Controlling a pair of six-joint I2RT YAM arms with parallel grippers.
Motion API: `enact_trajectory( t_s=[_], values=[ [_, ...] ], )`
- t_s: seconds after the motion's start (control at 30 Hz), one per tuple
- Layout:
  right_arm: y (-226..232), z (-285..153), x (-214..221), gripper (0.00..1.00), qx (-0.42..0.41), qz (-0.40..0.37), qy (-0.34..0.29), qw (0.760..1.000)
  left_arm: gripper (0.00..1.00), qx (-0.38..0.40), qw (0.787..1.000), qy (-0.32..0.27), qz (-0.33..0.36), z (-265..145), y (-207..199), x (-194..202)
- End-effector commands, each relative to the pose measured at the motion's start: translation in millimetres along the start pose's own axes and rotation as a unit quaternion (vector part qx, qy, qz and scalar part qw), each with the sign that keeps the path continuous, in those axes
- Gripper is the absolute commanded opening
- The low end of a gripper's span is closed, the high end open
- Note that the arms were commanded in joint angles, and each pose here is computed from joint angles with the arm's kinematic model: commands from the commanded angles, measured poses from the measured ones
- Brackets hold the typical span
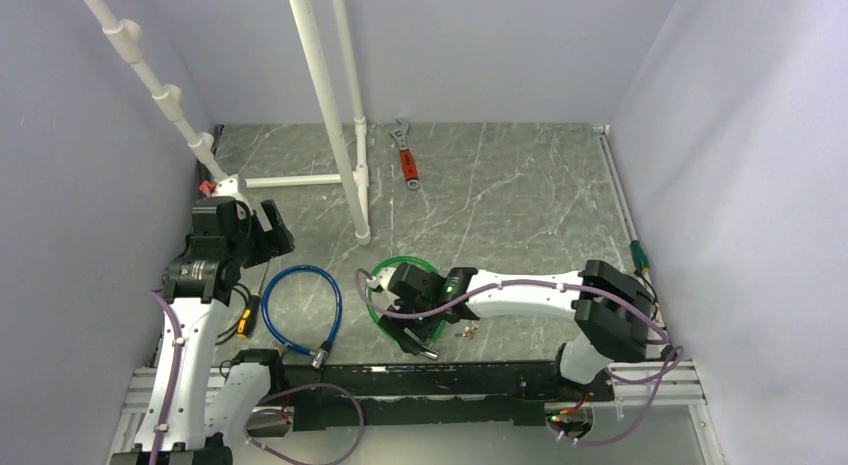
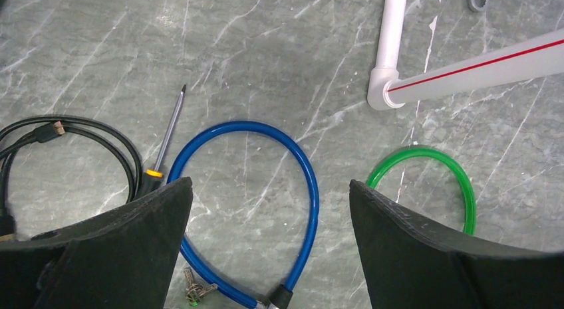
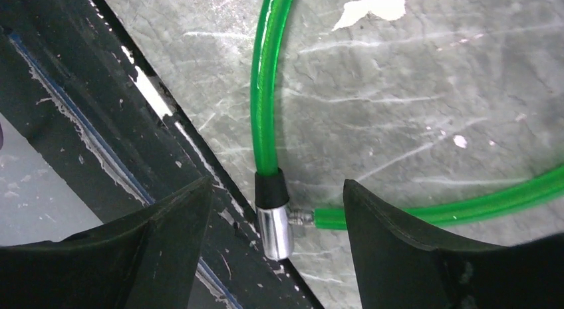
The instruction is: Unlock with the key
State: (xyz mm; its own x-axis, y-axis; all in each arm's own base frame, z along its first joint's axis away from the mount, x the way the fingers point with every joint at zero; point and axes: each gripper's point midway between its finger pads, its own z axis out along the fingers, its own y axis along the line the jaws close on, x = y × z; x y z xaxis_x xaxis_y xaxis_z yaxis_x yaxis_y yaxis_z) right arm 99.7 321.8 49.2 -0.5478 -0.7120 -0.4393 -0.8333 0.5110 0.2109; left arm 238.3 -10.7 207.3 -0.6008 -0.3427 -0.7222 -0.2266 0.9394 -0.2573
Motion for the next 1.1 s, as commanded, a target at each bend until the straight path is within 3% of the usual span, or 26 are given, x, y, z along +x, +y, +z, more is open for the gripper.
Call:
enact_trajectory(
  t_s=[0.0,0.23,0.43,0.67,1.07],
  values=[
    [15.6,9.3,-18.9,0.72,-0.016,-0.026,-0.014,0.999,0.92,0.009,1.000,-0.023,-0.007,-5.4,-4.5,-9.7],
    [17.2,29.1,-10.6,0.60,0.006,-0.034,0.012,0.999,0.92,0.009,1.000,-0.023,-0.006,-5.8,-4.5,-9.9],
    [16.0,38.1,-4.6,0.43,0.036,-0.039,0.021,0.998,0.92,0.010,1.000,-0.026,-0.006,-7.0,-4.6,-10.5],
    [13.4,42.7,-3.7,0.00,0.073,-0.037,0.012,0.997,0.92,0.011,1.000,-0.027,-0.008,-7.7,-4.8,-10.4],
    [-18.0,6.8,-51.1,0.00,0.146,-0.015,-0.071,0.987,0.88,0.062,0.997,-0.017,-0.036,-21.0,-21.3,3.4]
  ],
)
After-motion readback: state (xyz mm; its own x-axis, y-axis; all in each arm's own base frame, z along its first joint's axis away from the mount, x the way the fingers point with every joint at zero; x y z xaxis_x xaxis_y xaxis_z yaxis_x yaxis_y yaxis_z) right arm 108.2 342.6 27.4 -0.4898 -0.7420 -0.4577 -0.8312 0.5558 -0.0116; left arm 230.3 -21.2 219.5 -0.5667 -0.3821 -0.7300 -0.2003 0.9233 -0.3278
